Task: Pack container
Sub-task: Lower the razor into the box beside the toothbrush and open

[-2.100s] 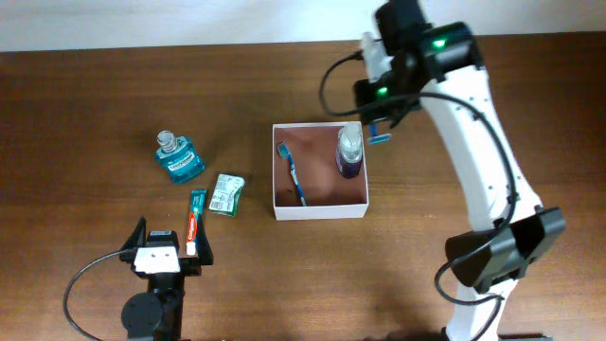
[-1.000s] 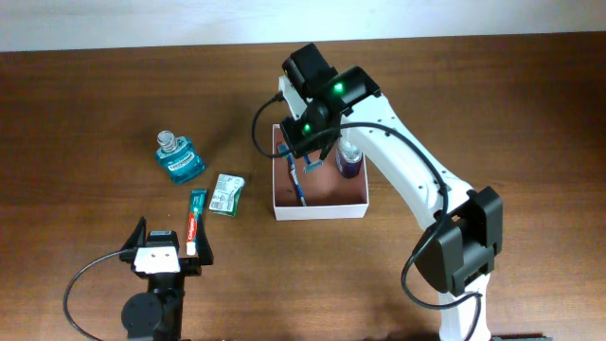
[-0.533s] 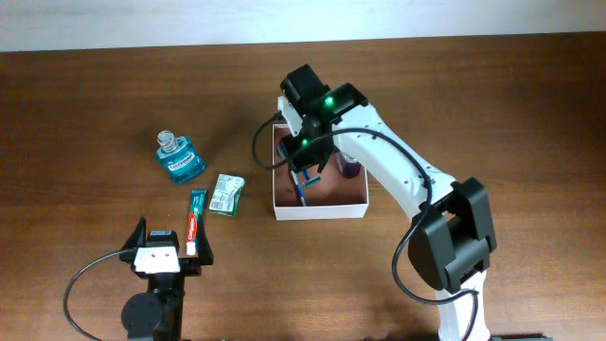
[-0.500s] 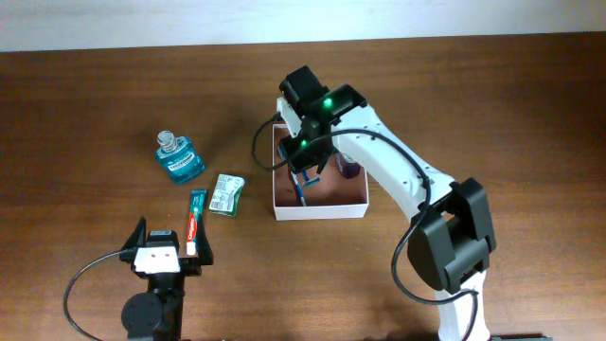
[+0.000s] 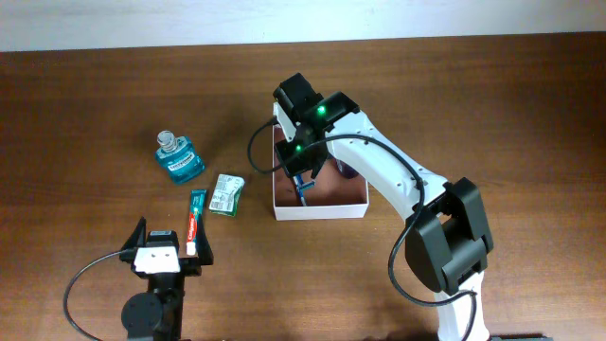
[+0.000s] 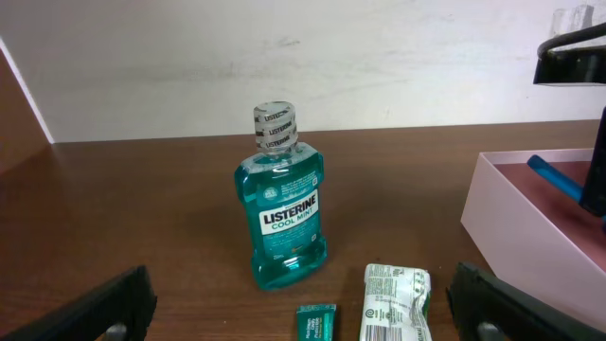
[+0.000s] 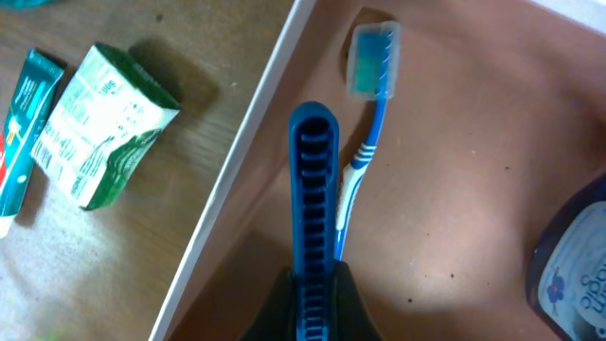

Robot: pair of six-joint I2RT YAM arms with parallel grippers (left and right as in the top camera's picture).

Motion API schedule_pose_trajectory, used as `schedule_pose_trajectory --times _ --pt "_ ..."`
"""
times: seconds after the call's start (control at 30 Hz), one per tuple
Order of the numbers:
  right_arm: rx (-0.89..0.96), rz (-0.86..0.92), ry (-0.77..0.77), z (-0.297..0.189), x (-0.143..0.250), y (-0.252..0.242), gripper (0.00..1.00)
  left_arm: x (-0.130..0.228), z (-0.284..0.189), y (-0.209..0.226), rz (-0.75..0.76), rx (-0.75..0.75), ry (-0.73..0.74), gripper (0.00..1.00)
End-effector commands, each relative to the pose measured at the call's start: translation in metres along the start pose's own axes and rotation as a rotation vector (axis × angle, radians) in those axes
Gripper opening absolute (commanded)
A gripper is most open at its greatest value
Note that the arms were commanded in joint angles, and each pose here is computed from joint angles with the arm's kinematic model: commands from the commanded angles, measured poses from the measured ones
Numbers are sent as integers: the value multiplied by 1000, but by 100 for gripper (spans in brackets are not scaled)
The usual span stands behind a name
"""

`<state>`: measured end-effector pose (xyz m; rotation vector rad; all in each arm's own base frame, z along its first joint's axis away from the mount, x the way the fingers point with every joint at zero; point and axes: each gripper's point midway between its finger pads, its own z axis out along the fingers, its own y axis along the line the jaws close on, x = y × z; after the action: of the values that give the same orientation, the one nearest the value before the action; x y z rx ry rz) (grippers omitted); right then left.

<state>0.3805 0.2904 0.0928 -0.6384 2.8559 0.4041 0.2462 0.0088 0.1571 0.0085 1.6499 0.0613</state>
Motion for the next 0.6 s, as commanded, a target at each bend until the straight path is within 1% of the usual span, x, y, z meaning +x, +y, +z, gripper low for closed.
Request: schedule_pose_trajectory --times 0.0,0.1,0.23,0.4,0.57 --pt "42 37 17 10 4 -7 4 1 0 -1 17 4 1 99" --pt "71 73 16 13 4 -12 4 1 0 -1 17 4 1 99" --pt "70 77 15 19 3 -13 4 1 0 -1 17 4 1 99" --pt "74 128 30 33 4 -16 4 1 0 -1 17 4 1 99" --pt "74 129 45 40 7 -17 4 1 0 -1 17 4 1 99"
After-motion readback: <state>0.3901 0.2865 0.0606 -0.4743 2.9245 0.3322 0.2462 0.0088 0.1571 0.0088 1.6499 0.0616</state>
